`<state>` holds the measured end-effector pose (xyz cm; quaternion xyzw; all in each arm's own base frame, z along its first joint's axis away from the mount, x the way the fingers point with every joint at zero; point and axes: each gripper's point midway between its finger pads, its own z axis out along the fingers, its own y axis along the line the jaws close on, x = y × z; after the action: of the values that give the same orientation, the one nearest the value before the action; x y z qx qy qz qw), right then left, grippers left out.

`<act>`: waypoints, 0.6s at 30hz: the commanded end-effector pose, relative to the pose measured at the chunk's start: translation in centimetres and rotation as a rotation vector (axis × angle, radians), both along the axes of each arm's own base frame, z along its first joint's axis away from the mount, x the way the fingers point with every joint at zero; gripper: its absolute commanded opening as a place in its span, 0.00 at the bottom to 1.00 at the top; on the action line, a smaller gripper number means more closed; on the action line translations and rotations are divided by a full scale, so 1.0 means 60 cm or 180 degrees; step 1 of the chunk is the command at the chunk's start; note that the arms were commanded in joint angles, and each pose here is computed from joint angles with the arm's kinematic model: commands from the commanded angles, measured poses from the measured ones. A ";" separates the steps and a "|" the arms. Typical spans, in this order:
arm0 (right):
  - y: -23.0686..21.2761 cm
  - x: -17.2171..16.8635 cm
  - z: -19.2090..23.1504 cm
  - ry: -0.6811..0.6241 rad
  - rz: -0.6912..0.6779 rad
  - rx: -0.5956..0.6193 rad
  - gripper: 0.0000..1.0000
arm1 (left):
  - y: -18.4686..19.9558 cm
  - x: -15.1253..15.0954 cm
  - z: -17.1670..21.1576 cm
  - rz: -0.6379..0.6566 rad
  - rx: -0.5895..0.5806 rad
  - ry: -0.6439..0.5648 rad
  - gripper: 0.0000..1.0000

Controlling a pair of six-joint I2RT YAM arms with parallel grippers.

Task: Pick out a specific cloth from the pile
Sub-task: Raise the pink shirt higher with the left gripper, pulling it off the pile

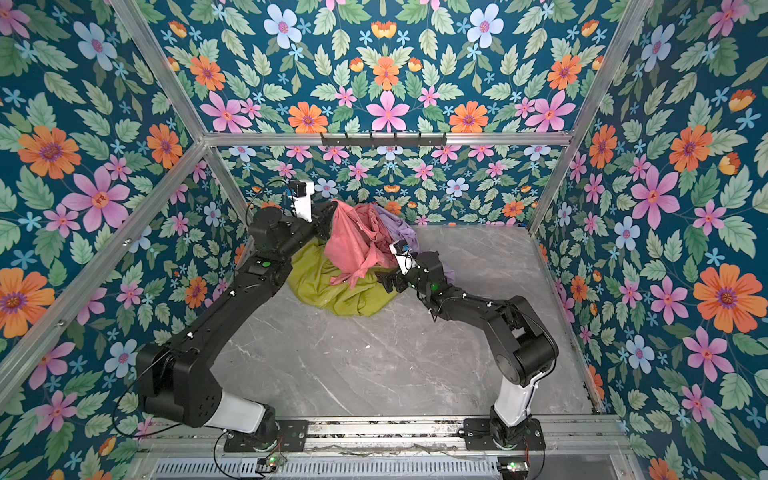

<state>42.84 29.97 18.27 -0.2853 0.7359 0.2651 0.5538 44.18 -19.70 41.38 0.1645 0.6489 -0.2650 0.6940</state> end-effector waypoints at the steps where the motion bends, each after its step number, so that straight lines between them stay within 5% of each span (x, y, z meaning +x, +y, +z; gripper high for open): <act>1: -0.001 0.002 0.017 -0.0145 -0.0018 0.0006 0.99 | 0.013 -0.009 0.062 0.0093 -0.0202 -0.0405 0.00; 18: -0.002 0.001 0.020 -0.0222 -0.0023 -0.0006 0.99 | 0.015 -0.045 0.144 -0.0083 -0.0548 -0.0702 0.00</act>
<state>42.70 29.74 18.45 -0.2924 0.7303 0.2541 0.5627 42.29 -19.23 47.33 0.1472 0.5802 -0.3010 0.7424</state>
